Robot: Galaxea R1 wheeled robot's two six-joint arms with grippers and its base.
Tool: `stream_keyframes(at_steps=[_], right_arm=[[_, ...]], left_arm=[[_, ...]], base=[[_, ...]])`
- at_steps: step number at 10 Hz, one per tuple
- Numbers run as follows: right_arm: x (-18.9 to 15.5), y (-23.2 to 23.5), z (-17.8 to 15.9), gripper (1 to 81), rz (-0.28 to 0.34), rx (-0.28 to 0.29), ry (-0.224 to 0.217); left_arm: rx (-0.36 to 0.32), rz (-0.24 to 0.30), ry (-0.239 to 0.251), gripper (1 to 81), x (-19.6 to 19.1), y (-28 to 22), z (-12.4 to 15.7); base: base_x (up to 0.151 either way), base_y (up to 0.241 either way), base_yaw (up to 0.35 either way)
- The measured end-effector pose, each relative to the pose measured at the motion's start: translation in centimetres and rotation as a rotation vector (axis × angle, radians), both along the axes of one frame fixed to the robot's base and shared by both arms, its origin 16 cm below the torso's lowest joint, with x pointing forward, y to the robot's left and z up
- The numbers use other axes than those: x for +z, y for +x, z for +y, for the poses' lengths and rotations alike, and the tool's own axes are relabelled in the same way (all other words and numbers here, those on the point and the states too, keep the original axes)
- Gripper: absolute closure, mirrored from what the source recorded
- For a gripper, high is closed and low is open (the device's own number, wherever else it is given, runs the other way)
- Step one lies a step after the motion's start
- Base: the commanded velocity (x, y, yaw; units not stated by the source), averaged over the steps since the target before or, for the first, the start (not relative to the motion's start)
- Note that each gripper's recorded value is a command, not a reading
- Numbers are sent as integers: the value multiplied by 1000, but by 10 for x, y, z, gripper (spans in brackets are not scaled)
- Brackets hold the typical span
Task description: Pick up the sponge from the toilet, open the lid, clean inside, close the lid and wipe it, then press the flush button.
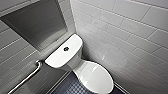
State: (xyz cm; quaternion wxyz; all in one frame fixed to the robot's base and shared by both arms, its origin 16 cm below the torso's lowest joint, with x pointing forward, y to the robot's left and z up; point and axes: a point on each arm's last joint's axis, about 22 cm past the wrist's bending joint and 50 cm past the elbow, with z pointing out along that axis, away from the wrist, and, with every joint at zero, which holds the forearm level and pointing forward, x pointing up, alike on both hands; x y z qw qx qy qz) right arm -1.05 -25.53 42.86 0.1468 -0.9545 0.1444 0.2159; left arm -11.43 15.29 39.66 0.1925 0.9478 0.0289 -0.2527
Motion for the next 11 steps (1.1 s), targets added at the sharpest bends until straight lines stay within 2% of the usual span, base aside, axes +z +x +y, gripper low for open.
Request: stream_keyframes(at_steps=[3,4,6,7,9,11], right_arm=[[0,-45,14,811,18,25,-18],[-3,-59,12,811,26,40,-37],[2,-107,7,811,65,80,-65],[7,-132,6,811,92,94,-61],[11,-169,-13,811,144,116,-62],[0,-175,-31,811,153,140,-87]], left_arm=[[1,-5,3,10,12,-15,1],[3,-3,5,10,16,-21,2],[10,11,6,10,28,-41,1],[9,22,8,10,33,-52,2],[5,47,16,10,43,-72,9],[6,43,19,10,43,-73,10]], base=[[0,0,0],[0,0,0],[0,0,0],[0,0,0],[0,0,0],[0,0,0]])
